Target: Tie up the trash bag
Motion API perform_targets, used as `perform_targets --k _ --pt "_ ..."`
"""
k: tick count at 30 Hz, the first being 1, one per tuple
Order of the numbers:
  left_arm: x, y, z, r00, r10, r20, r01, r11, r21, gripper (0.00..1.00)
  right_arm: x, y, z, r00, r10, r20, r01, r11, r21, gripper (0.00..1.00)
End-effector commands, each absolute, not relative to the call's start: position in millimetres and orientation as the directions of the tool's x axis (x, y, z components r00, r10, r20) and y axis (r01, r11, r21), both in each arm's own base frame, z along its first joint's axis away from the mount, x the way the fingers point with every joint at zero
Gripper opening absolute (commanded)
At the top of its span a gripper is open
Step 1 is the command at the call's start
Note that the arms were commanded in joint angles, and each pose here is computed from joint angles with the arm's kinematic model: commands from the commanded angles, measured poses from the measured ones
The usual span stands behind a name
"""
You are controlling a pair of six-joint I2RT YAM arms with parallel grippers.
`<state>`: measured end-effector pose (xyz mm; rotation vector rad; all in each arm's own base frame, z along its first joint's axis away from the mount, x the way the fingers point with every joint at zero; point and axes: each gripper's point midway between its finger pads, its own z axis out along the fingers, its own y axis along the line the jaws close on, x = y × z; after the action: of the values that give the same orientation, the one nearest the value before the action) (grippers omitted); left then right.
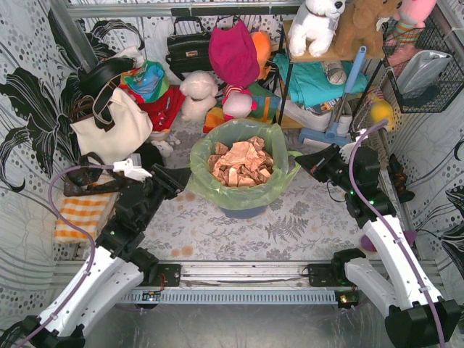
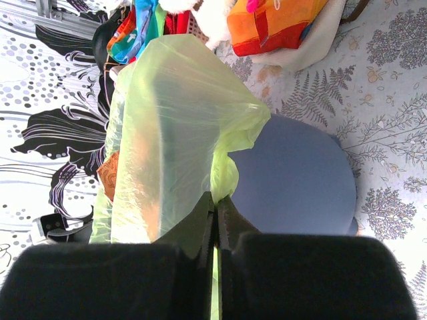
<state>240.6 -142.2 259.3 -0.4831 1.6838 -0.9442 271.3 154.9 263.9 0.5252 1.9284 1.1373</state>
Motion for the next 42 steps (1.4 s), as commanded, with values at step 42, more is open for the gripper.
perform_targets --k 42 --pt "256.3 -182.0 133.6 -0.799 -0.352 -0.488 0.165 0.651 -0.741 0.56 278.0 154.7 288.9 -0.561 0.679 -0.473 -0.089 0.518 0.851 0.00"
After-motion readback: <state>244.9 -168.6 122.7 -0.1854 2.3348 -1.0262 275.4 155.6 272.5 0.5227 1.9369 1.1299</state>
